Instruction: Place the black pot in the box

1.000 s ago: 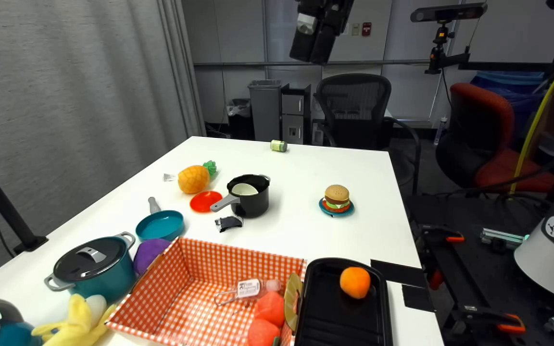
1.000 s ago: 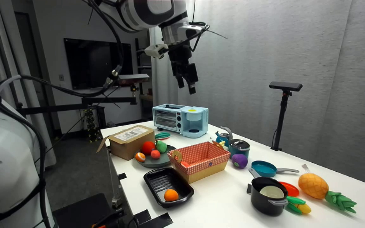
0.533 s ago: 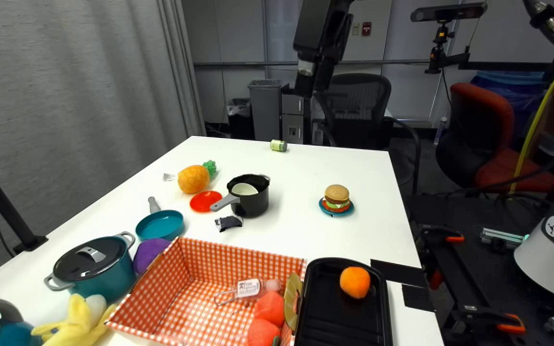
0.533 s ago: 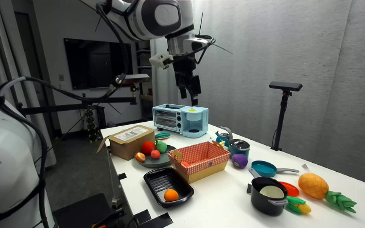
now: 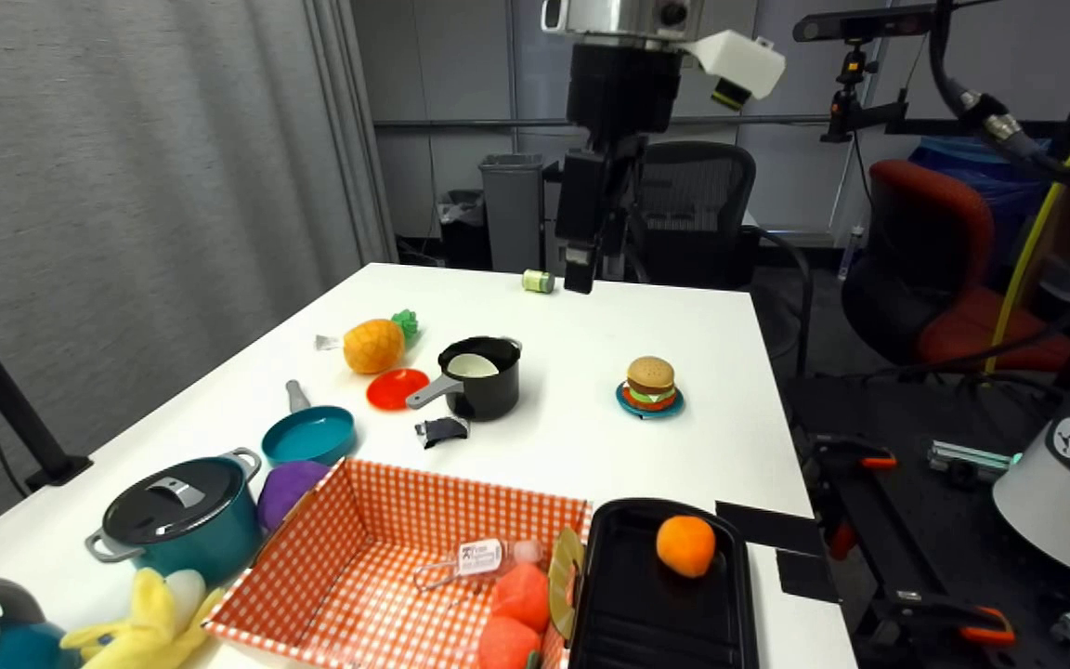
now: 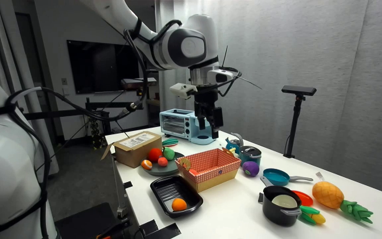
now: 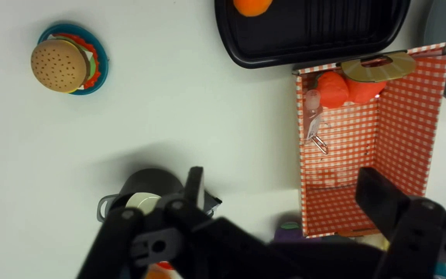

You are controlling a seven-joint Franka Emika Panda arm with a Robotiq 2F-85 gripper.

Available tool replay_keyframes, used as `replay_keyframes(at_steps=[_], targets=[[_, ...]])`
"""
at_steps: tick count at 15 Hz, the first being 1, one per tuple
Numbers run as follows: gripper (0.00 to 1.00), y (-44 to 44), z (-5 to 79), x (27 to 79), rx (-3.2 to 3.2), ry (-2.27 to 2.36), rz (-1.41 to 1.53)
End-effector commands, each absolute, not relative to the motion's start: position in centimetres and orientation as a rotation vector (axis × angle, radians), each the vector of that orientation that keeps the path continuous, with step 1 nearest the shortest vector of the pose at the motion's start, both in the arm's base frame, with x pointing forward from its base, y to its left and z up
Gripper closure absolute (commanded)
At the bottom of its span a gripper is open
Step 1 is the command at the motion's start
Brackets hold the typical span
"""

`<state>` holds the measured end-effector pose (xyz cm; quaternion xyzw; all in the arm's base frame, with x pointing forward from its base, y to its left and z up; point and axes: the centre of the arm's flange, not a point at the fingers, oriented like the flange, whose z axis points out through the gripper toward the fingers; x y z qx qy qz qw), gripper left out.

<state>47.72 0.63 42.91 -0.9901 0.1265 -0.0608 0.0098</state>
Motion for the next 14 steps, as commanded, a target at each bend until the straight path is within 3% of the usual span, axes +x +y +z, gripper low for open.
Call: replay_keyframes(at_steps=[1,14], targets=[[0.0,-1.4,38.7,49.4,-3.147,0.369,-0.187],[0.0,-4.5,27.5,53.9,-3.308,0.152,-0.306]])
